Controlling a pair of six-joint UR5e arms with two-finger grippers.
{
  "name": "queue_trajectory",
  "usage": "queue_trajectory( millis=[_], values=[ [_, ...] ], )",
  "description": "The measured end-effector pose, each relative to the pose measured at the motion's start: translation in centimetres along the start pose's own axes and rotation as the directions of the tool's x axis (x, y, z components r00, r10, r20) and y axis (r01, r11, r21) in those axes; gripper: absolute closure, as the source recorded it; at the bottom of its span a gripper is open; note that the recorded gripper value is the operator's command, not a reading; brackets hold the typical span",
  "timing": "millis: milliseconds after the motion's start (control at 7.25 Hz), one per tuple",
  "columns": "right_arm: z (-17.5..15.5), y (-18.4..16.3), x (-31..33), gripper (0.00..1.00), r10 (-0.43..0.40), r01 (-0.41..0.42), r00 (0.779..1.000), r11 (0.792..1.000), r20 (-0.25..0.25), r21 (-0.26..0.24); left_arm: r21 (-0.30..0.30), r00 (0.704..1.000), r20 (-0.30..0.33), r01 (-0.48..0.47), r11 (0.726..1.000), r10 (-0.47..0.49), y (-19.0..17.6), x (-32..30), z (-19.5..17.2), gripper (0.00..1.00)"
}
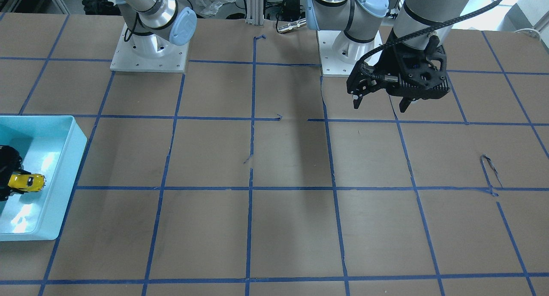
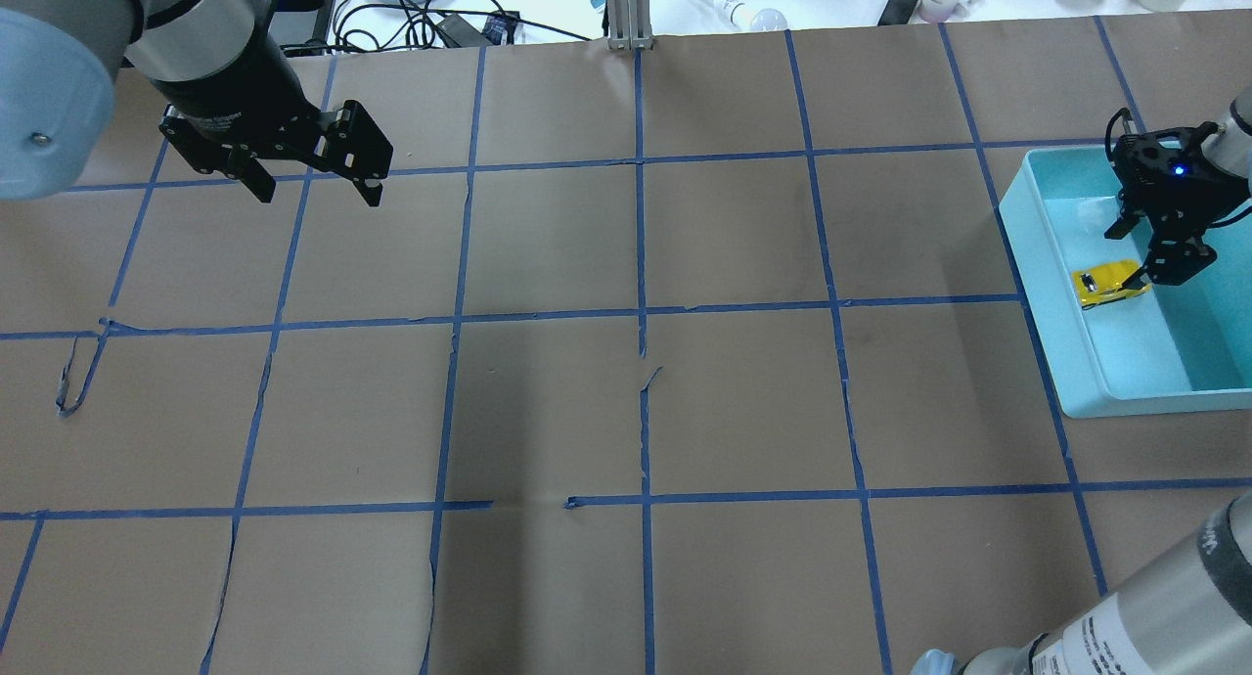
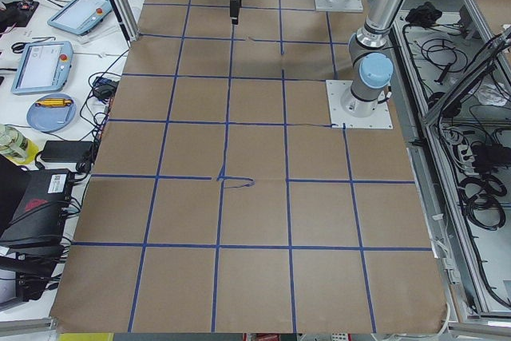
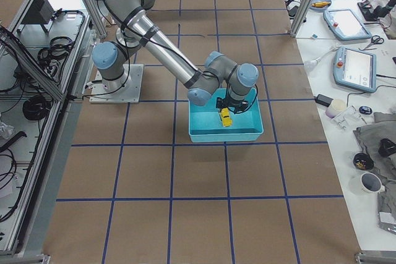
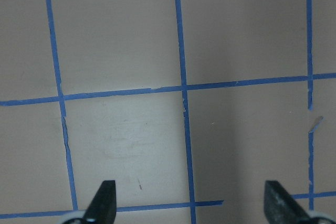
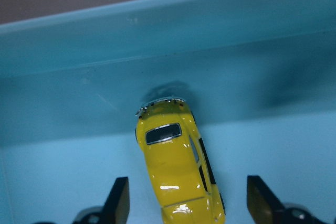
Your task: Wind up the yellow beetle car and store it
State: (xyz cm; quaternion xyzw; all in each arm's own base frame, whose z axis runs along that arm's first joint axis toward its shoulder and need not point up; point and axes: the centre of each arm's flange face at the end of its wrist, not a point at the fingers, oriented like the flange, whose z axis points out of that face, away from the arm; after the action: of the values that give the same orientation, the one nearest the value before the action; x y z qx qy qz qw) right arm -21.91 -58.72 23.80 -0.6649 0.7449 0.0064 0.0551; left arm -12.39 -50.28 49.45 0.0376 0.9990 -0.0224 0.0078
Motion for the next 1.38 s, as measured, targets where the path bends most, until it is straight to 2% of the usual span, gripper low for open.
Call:
queue_trajectory(
  millis=[138,276,414,552,690,828,966,1241,1379],
  values=[
    [-2.9,-0.7,-0.8,0.0,0.027,-0.027,0.999,1.0,-0.03,-0.013,0.0,1.0,-0.002,0.0,1.0,0.0,0.0,0.0,0.0,0.0],
    [-6.2,-1.6,-2.4,0.0,0.085,-0.086,0.996,0.996,-0.038,-0.018,0.001,1.0,-0.003,0.0,1.0,0.0,0.0,0.0,0.0,0.0],
    [-9.1,-2.6,-4.4,0.0,0.187,-0.187,0.982,0.982,-0.02,-0.015,0.003,1.0,-0.005,0.0,1.0,0.0,-0.1,0.0,-0.1,0.0],
    [-11.1,-3.4,-6.1,0.0,0.316,-0.316,0.949,0.949,-0.003,-0.016,0.005,1.0,-0.006,0.0,1.0,0.0,-0.1,0.0,-0.2,0.0],
    [-13.1,-4.2,-7.5,0.0,0.465,-0.465,0.885,0.885,-0.006,-0.015,0.005,1.0,-0.007,-0.001,1.0,0.001,-0.1,0.0,-0.2,0.0],
    [-15.5,-5.5,-9.0,0.0,0.619,-0.619,0.785,0.785,-0.033,-0.003,0.006,1.0,-0.007,-0.001,1.0,0.001,-0.1,0.0,-0.2,0.0],
    [-17.6,-7.5,-10.0,0.0,0.749,-0.75,0.659,0.662,-0.064,0.019,0.005,1.0,-0.008,-0.001,1.0,0.001,-0.1,0.0,-0.2,0.0],
    [-19.8,-13.0,-10.6,0.0,0.888,-0.888,0.449,0.456,-0.094,0.066,0.002,1.0,-0.009,-0.002,1.0,0.002,-0.2,0.1,0.0,0.0],
    [-20.3,-16.5,-10.8,0.0,0.943,-0.941,0.319,0.327,-0.094,0.086,0.005,1.0,-0.009,-0.003,1.0,0.003,-0.3,0.1,0.1,0.0]
  ],
)
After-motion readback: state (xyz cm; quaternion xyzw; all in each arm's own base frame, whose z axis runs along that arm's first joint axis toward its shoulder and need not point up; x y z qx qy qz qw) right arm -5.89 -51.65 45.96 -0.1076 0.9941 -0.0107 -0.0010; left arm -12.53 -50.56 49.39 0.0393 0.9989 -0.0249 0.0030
